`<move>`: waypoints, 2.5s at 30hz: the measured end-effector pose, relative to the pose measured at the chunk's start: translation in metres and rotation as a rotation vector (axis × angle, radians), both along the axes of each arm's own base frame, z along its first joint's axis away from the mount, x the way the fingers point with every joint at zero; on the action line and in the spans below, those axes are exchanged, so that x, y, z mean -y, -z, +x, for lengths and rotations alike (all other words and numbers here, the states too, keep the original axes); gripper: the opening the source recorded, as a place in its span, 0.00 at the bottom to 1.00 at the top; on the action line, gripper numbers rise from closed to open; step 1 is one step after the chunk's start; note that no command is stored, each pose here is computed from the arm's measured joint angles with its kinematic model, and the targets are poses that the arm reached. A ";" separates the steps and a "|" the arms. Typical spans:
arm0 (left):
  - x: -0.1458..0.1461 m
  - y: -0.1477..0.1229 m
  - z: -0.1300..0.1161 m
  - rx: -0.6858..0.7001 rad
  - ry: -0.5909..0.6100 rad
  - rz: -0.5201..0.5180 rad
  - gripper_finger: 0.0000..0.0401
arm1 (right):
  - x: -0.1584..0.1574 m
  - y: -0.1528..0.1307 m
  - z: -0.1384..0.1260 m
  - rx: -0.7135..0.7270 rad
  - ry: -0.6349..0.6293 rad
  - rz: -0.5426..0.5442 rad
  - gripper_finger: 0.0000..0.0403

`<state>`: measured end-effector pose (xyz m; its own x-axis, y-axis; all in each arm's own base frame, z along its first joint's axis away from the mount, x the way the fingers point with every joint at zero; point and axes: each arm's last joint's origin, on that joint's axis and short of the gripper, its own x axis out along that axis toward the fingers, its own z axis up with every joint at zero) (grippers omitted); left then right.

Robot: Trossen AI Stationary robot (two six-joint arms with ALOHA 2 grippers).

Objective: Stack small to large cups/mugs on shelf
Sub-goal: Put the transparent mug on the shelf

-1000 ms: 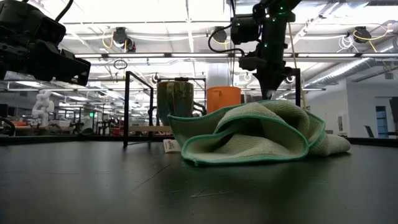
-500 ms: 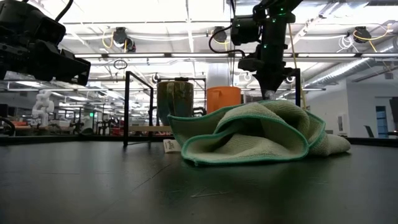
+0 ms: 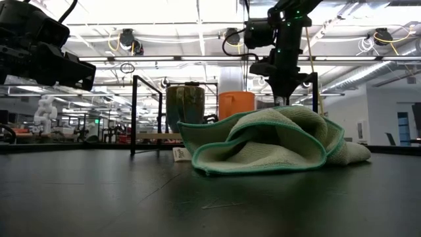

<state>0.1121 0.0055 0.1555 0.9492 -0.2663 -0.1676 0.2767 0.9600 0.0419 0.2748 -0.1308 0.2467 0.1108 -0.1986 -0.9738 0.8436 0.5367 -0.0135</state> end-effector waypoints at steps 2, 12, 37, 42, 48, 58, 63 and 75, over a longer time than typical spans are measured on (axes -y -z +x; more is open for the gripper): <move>0.000 0.000 0.000 0.000 0.000 0.000 0.06 | 0.001 0.000 -0.002 -0.014 0.005 0.007 0.00; 0.000 0.000 0.000 0.000 0.000 0.000 0.06 | 0.002 0.000 -0.003 -0.028 -0.009 0.001 0.00; 0.000 0.001 0.000 -0.007 0.001 0.005 0.06 | 0.004 0.000 -0.005 -0.051 -0.020 -0.037 0.01; 0.000 0.001 0.000 -0.008 0.001 0.002 0.06 | 0.004 0.000 -0.005 -0.054 -0.028 -0.037 0.03; 0.000 0.002 0.000 -0.017 0.000 0.001 0.06 | 0.004 0.000 -0.005 -0.055 -0.038 -0.037 0.08; 0.000 0.002 0.000 -0.023 0.000 0.000 0.06 | 0.004 0.000 -0.005 -0.055 -0.050 -0.036 0.19; 0.000 0.002 0.000 -0.023 0.000 0.000 0.06 | 0.003 -0.002 -0.004 -0.019 -0.068 -0.010 0.26; 0.000 0.002 0.000 -0.021 0.001 0.004 0.06 | -0.003 -0.034 -0.016 0.114 -0.085 -0.076 0.36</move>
<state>0.1117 0.0054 0.1533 0.9452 -0.2664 -0.1887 0.2783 0.9597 0.0394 0.2583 -0.1278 0.2803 0.2393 -0.2567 -0.9364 0.7933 0.6077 0.0362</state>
